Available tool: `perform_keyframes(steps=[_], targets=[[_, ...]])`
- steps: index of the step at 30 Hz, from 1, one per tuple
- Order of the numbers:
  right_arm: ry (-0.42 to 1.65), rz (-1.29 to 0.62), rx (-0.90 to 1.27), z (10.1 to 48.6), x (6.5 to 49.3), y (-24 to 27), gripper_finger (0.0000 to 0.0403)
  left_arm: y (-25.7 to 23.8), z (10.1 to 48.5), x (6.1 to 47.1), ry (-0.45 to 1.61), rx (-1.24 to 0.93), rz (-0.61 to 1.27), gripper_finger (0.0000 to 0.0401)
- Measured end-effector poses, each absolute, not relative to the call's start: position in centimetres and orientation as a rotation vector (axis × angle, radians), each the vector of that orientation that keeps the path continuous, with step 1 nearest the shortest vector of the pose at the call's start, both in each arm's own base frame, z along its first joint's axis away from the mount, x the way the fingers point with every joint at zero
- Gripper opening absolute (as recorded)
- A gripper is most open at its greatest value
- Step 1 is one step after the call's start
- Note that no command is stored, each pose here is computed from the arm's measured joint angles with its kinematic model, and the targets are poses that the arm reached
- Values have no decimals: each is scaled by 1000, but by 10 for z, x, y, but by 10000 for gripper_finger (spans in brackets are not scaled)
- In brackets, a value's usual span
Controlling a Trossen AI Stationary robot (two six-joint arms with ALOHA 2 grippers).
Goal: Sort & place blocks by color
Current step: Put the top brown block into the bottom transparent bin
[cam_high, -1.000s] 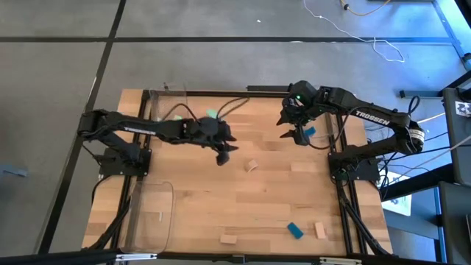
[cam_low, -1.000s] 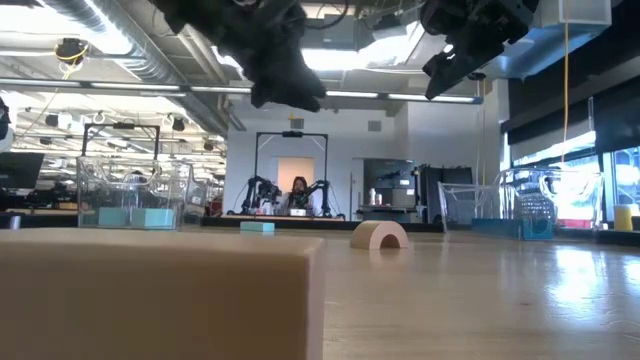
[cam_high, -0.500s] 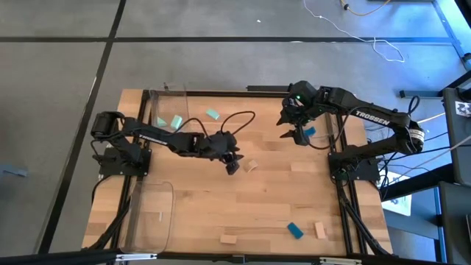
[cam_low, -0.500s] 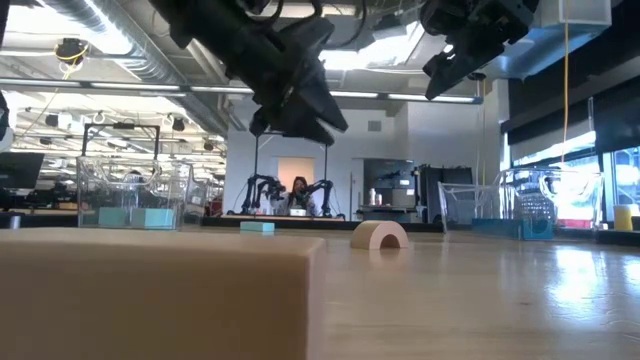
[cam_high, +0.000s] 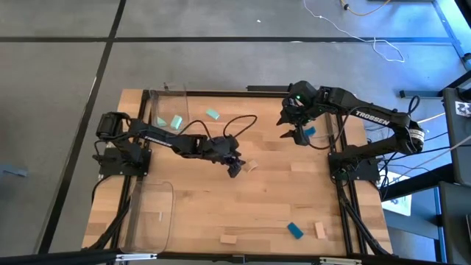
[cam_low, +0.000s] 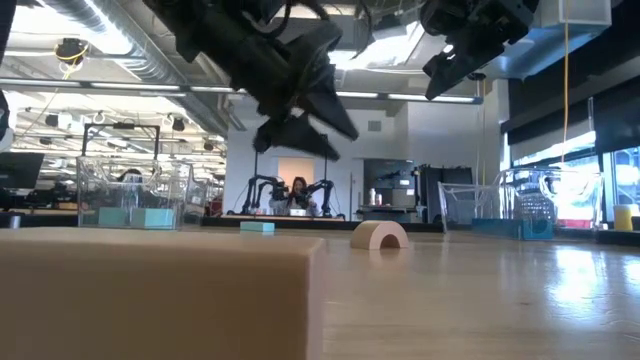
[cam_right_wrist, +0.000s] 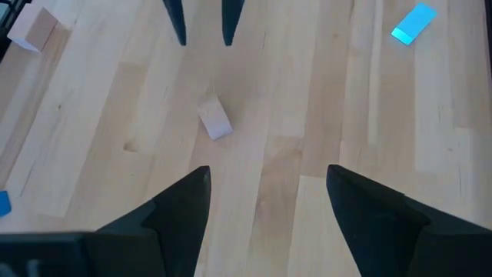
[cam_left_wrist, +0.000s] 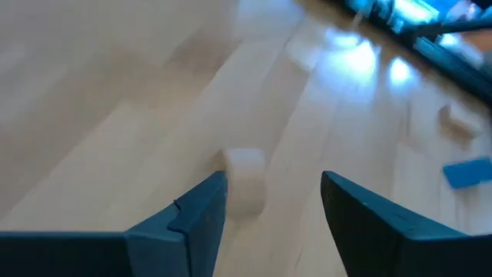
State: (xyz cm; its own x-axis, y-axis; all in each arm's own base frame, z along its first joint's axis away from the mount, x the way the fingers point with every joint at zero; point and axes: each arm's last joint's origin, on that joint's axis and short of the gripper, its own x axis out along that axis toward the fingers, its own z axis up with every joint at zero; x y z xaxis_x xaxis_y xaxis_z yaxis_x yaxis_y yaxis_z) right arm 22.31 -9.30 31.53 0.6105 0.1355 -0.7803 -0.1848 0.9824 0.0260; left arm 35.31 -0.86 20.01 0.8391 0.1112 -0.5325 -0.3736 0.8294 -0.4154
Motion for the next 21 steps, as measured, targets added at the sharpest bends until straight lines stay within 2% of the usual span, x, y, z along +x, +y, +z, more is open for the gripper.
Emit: perform_keyframes(steps=[7, 21], targets=[[888, 183, -63, 316, 224, -93, 259, -10, 175, 370, 506, -496, 217, 237], [881, 181, -67, 316, 224, -94, 259, -19, 142, 394, 531, -359, 270, 240]])
